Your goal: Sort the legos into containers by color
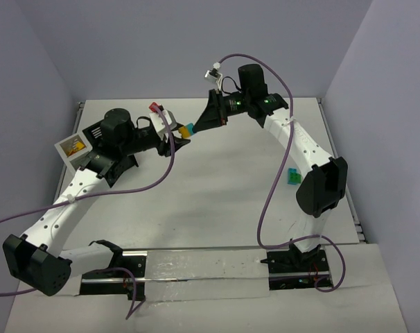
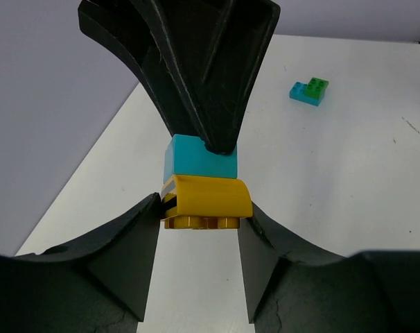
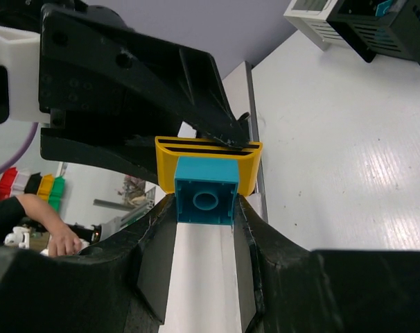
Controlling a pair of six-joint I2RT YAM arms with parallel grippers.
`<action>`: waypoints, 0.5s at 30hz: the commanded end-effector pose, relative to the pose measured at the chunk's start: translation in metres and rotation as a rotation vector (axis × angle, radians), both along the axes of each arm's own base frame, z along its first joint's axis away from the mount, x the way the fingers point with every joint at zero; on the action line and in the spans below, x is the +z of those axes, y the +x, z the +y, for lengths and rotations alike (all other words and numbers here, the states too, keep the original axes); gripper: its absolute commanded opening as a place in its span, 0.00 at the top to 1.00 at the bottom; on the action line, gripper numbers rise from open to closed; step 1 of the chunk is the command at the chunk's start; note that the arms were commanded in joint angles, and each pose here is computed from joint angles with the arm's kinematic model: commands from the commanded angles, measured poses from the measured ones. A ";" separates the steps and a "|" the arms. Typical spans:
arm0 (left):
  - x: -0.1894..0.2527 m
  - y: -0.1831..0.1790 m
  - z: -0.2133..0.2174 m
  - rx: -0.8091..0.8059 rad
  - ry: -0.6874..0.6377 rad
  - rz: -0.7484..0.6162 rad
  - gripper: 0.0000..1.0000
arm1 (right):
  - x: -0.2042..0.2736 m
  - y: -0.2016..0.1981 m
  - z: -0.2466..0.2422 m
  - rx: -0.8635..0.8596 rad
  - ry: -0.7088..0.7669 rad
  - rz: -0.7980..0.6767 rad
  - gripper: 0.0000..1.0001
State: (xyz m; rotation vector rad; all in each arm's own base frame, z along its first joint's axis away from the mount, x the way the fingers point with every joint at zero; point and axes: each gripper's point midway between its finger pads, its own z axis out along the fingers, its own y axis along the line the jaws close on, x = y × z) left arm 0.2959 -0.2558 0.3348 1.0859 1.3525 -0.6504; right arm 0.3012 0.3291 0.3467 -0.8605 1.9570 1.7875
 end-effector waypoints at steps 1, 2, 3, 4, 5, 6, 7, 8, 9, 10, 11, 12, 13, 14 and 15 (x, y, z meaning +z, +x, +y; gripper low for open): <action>0.023 0.009 -0.001 0.035 -0.034 -0.061 0.51 | 0.029 -0.022 -0.003 0.041 0.052 -0.058 0.99; 0.023 0.010 -0.001 0.038 -0.032 -0.060 0.57 | 0.029 -0.022 -0.002 0.041 0.052 -0.053 0.94; 0.022 0.011 -0.002 0.039 -0.029 -0.057 0.62 | 0.029 -0.022 -0.002 0.043 0.053 -0.051 0.84; 0.023 0.012 -0.002 0.043 -0.028 -0.056 0.71 | 0.029 -0.022 -0.001 0.043 0.053 -0.046 0.78; 0.023 0.012 -0.002 0.046 -0.027 -0.059 0.72 | 0.029 -0.022 -0.001 0.043 0.053 -0.041 0.72; 0.023 0.012 -0.002 0.047 -0.024 -0.064 0.77 | 0.028 -0.021 -0.001 0.042 0.053 -0.038 0.63; 0.023 0.013 -0.002 0.050 -0.023 -0.066 0.83 | 0.028 -0.020 -0.001 0.039 0.051 -0.031 0.58; 0.023 0.012 -0.002 0.050 -0.021 -0.071 0.83 | 0.028 -0.020 -0.001 0.038 0.051 -0.029 0.54; 0.023 0.012 -0.003 0.048 -0.019 -0.073 0.86 | 0.026 -0.019 0.000 0.039 0.050 -0.025 0.52; 0.024 0.013 -0.003 0.050 -0.019 -0.078 0.87 | 0.026 -0.018 0.000 0.037 0.050 -0.025 0.50; 0.024 0.012 -0.004 0.050 -0.018 -0.081 0.89 | 0.026 -0.018 0.000 0.036 0.049 -0.022 0.49; 0.024 0.012 -0.005 0.049 -0.015 -0.086 0.91 | 0.025 -0.017 0.001 0.037 0.048 -0.013 0.48; 0.024 0.011 -0.006 0.047 -0.013 -0.087 0.92 | 0.024 -0.015 0.002 0.036 0.048 -0.009 0.46; 0.023 0.011 -0.006 0.047 -0.011 -0.089 0.93 | 0.023 -0.015 0.002 0.035 0.048 -0.007 0.46; 0.024 0.011 -0.007 0.046 -0.009 -0.093 0.94 | 0.023 -0.014 0.003 0.037 0.048 -0.004 0.46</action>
